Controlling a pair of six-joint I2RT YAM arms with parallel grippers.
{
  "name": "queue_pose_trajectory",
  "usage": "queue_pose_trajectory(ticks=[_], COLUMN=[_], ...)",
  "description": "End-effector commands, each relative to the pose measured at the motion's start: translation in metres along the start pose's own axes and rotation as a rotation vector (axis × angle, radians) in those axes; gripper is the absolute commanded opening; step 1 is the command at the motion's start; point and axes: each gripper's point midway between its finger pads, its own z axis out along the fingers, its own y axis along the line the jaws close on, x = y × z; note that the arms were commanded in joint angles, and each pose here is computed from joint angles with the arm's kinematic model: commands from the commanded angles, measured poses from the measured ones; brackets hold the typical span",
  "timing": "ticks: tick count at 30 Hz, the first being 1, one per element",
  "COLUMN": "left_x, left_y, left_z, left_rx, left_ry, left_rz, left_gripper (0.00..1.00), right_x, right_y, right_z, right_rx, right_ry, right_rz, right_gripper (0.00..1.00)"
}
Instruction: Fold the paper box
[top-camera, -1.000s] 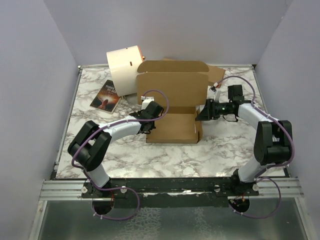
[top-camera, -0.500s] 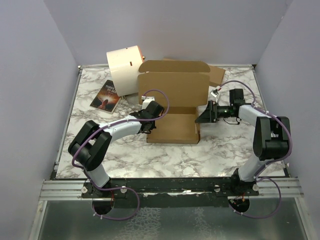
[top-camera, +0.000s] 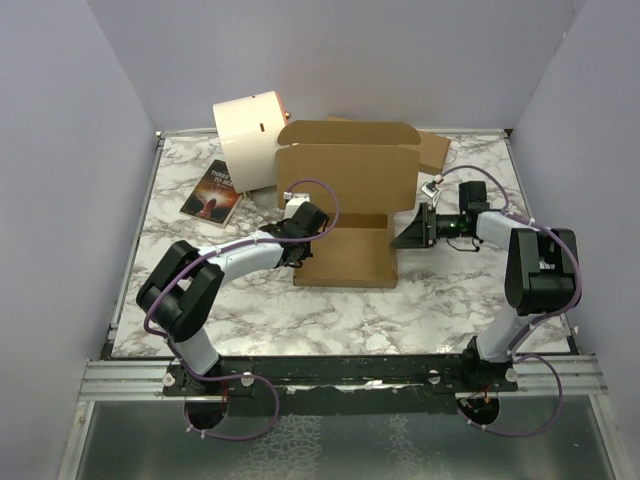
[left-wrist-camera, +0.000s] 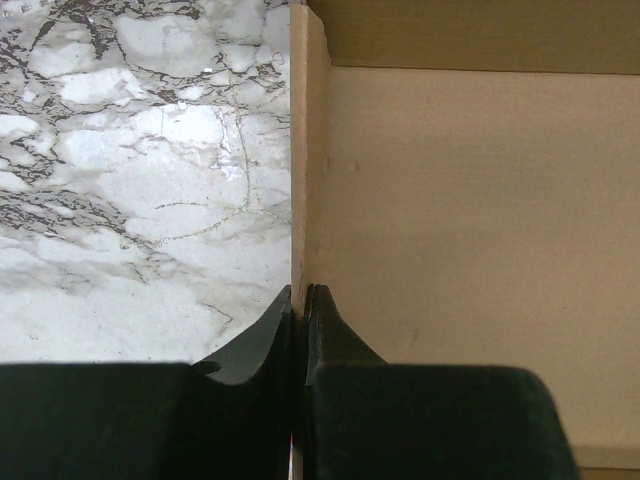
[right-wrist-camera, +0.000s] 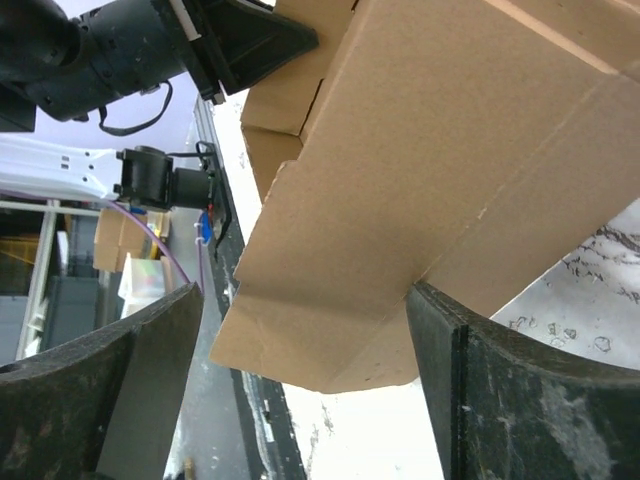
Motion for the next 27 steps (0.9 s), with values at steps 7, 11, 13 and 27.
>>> queue_pose_trajectory(ticks=[7,11,13,27], left_x=[-0.001,-0.001,-0.001,0.0], left_y=[-0.012,-0.013,-0.013,-0.017], left_z=[0.0,0.0,0.0,0.0], left_rx=[0.034,0.039,0.042,0.056], left_ry=[0.01,0.01,0.009,0.013], left_rz=[-0.008,-0.01,-0.011,-0.017], left_gripper=[0.0,0.0,0.0,0.0], right_x=[0.002,0.003,0.004,0.006], right_y=[-0.032,-0.041,-0.043,-0.069], right_z=[0.0,-0.001,-0.001,0.004], right_rx=[0.15,0.201,0.213,0.405], right_ry=[0.001,0.006,0.01,0.077], right_rz=[0.014,0.014,0.014,-0.056], right_gripper=[0.64,0.53,0.5,0.63])
